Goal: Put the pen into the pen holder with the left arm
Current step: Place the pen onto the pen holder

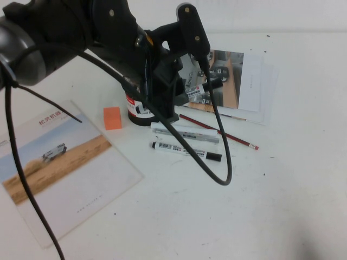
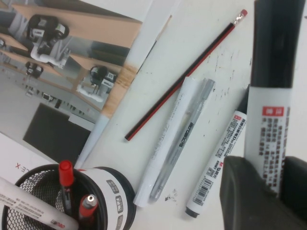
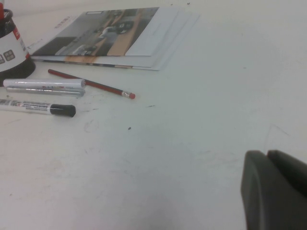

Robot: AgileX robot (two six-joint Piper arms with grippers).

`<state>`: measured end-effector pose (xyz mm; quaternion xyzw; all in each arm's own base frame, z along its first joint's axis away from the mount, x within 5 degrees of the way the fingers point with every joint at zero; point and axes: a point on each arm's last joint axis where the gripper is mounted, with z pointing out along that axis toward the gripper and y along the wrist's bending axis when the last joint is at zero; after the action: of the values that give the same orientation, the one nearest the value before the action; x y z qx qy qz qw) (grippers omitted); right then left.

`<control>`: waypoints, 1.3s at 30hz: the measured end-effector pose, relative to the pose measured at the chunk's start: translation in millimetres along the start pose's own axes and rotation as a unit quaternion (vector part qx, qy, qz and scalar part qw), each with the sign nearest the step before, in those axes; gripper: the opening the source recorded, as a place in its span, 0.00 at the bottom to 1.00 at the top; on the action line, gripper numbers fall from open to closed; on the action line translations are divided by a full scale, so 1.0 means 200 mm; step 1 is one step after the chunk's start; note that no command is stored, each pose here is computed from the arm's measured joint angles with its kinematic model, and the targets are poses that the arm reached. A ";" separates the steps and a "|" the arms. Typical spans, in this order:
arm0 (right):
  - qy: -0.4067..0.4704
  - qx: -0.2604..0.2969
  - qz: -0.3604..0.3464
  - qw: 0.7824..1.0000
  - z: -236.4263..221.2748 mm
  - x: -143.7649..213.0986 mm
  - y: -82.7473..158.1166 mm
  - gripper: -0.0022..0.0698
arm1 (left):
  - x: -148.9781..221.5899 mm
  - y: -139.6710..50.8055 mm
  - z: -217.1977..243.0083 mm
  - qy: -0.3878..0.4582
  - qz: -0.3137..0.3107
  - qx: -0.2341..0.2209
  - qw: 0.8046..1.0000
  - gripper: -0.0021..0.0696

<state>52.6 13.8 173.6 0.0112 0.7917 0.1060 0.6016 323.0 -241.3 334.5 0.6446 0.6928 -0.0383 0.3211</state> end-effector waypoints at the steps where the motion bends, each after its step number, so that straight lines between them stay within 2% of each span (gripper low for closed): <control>1: 0.000 0.000 0.000 1.000 0.00 0.00 0.00 0.00 | 0.00 0.00 0.00 -0.001 -0.001 -0.001 1.000 0.17; 12: 0.000 0.000 0.000 1.000 0.00 0.00 0.00 0.00 | -0.02 0.03 0.00 -0.027 -0.047 -0.036 0.998 0.17; 18: 0.000 0.000 0.000 1.000 0.00 0.00 0.00 0.00 | 0.03 0.01 -0.02 -0.076 -0.089 -0.117 0.986 0.17; 21: 0.000 0.000 0.000 1.000 0.00 0.00 0.00 0.00 | 0.08 -0.02 -0.03 -0.130 -0.143 -0.173 0.966 0.17; 25: 0.000 0.000 0.000 1.000 0.00 0.00 0.00 0.00 | 0.17 -0.08 -0.01 -0.204 -0.215 -0.228 0.927 0.17; 30: 0.000 0.000 0.000 1.000 0.00 0.00 0.00 0.00 | 0.26 -0.13 0.02 -0.291 -0.289 -0.270 0.871 0.17; 33: 0.000 0.000 0.000 1.000 0.00 0.00 0.00 0.00 | 0.30 -0.14 0.02 -0.349 -0.323 -0.292 0.830 0.17; 39: 0.000 0.000 0.000 1.000 0.00 0.00 0.00 0.00 | 0.37 -0.08 0.08 -0.380 -0.341 -0.313 0.801 0.17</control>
<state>52.6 13.8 173.6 0.0112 0.7917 0.1060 0.6016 318.1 -187.0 278.5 0.1650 0.6648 -0.1686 0.7088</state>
